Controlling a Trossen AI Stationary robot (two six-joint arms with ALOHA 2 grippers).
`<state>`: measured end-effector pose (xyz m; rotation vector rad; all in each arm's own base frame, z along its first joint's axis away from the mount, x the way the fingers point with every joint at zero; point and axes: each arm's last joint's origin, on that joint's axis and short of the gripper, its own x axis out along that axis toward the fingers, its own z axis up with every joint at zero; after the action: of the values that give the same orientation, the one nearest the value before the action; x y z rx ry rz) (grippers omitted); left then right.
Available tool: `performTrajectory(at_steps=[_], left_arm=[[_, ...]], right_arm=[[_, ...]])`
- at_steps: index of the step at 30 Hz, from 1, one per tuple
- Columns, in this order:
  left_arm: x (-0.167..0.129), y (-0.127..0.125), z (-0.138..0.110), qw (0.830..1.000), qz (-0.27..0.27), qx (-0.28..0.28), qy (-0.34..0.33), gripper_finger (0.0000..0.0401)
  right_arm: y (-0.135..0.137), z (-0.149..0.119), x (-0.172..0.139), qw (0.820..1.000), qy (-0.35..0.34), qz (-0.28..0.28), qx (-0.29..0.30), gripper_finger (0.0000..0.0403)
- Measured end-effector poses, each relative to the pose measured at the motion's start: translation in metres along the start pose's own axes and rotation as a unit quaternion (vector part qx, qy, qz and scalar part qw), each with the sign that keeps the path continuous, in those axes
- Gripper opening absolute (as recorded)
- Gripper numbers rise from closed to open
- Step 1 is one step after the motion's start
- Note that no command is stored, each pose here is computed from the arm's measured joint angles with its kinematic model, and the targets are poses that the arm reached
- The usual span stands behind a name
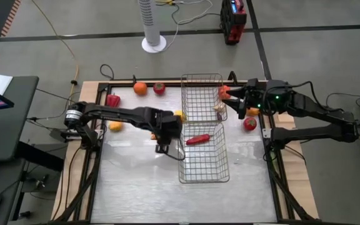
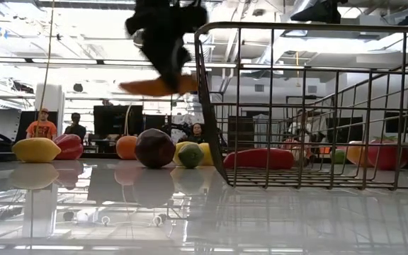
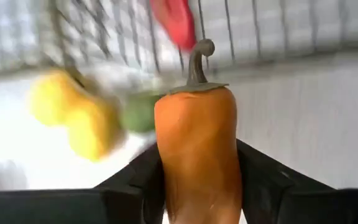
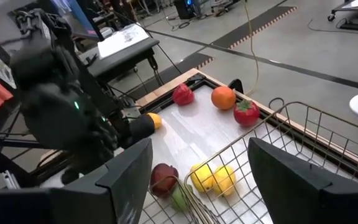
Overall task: Sort produce into baskets
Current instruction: Put the orange chilli pepper into the bottom wire basket, then put the red apple into the top wire basket
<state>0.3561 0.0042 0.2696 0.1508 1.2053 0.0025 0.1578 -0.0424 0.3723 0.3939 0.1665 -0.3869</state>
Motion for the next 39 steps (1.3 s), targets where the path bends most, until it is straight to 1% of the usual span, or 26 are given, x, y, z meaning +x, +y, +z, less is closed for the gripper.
performTrajectory(at_steps=[3,6,8,11,13,15,20,22,25,27,30,32,35,37,39], left_arm=[[-0.014,0.007,0.016,0.998,0.017,-0.018,-0.059,0.0147],[-0.021,0.012,0.029,0.991,0.026,-0.047,-0.123,0.0147],[-0.023,0.014,0.036,0.984,0.026,-0.08,-0.16,0.0149],[-0.022,0.015,0.046,0.968,0.017,-0.141,-0.207,0.0159],[-0.023,0.016,0.05,0.959,0.006,-0.171,-0.227,0.0171],[-0.021,0.017,0.055,0.951,0.003,-0.183,-0.25,0.0188],[-0.019,0.017,0.056,0.951,0.006,-0.183,-0.25,0.0236],[-0.019,0.019,0.052,0.957,0.01,-0.176,-0.233,0.0249],[-0.022,0.023,0.037,0.967,0.02,-0.186,-0.171,0.0252],[-0.025,0.024,0.025,0.976,0.027,-0.177,-0.12,0.025],[-0.023,0.023,0.011,0.989,0.031,-0.139,-0.048,0.0242],[-0.021,0.021,0.004,0.993,0.027,-0.111,-0.012,0.0236],[-0.012,0.02,-0.005,0.997,0.006,-0.08,0.016,0.0227],[-0.001,0.019,-0.014,0.997,-0.011,-0.062,0.042,0.0221],[0.009,0.017,-0.022,0.997,-0.015,-0.036,0.061,0.0216]], right_arm=[[0.0,0.0,0.0,1.0,0.0,0.0,0.0,0.0291],[0.0,0.0,0.0,1.0,0.0,0.0,0.0,0.0291],[0.0,0.0,0.0,1.0,0.0,0.0,0.0,0.0291],[0.0,0.0,0.0,1.0,0.001,0.0,0.0,0.0291],[0.0,0.0,0.0,1.0,0.0,0.0,0.0,0.0291],[0.0,0.0,0.0,1.0,0.0,0.0,0.0,0.0291],[0.0,0.0,0.0,1.0,0.0,0.0,0.0,0.0291],[0.0,0.0,0.0,1.0,0.001,0.0,-0.001,0.0291],[0.0,0.0,0.0,1.0,0.002,0.0,-0.001,0.0291],[0.0,-0.001,0.0,1.0,0.003,-0.001,-0.002,0.0291],[0.0,-0.001,0.0,1.0,0.005,-0.002,-0.002,0.0291],[0.0,-0.001,0.0,1.0,0.005,-0.001,-0.006,0.0291],[0.0,-0.001,0.0,1.0,0.005,-0.001,-0.008,0.0291],[0.0,-0.001,0.0,1.0,0.005,-0.001,-0.008,0.0291],[0.0,-0.001,0.0,1.0,0.005,0.0,-0.008,0.0291]])
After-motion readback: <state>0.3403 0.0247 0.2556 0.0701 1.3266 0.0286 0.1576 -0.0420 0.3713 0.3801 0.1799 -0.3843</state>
